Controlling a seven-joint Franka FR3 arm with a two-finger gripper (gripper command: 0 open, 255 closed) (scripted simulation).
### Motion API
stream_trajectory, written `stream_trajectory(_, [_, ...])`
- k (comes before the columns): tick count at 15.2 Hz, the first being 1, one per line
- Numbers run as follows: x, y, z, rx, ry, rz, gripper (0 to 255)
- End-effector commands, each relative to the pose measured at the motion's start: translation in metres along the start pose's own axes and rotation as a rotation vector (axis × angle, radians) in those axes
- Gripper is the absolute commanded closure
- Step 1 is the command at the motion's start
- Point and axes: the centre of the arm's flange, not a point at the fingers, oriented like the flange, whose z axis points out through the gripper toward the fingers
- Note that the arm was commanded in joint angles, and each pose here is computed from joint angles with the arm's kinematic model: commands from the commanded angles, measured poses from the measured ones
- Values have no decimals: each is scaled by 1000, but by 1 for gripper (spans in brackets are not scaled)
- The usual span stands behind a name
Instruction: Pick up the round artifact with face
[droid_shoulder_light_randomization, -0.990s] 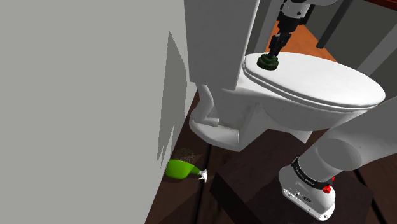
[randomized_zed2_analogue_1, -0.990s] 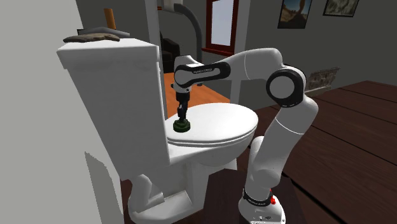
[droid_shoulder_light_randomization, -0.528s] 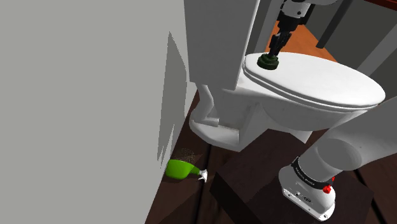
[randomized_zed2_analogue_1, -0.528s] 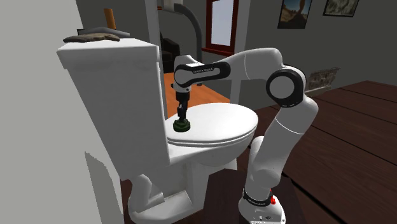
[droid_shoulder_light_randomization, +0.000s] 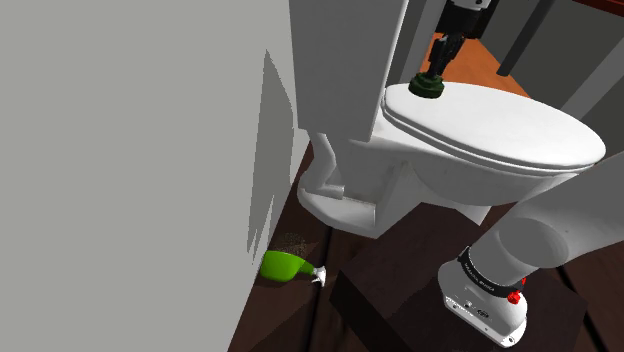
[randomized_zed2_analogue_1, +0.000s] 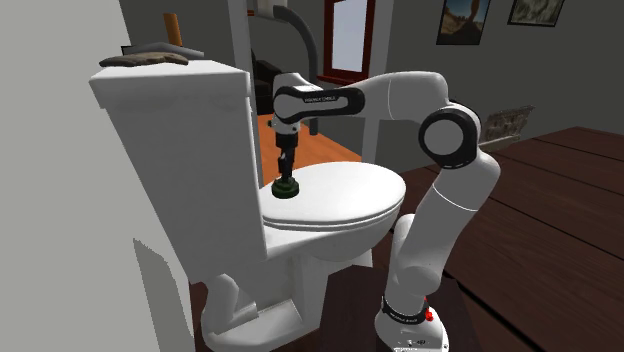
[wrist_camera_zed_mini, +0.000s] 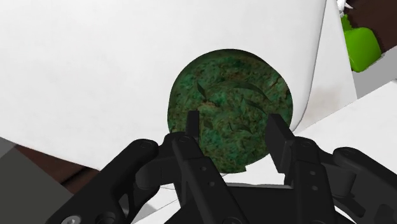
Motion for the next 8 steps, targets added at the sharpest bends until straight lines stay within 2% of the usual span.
stream_trajectory(1, [1,0,-11,0,0,0,255])
stream_trajectory(6, [1,-2,-37,0,0,0,255])
stream_trajectory(8, [1,-2,-38,0,0,0,255])
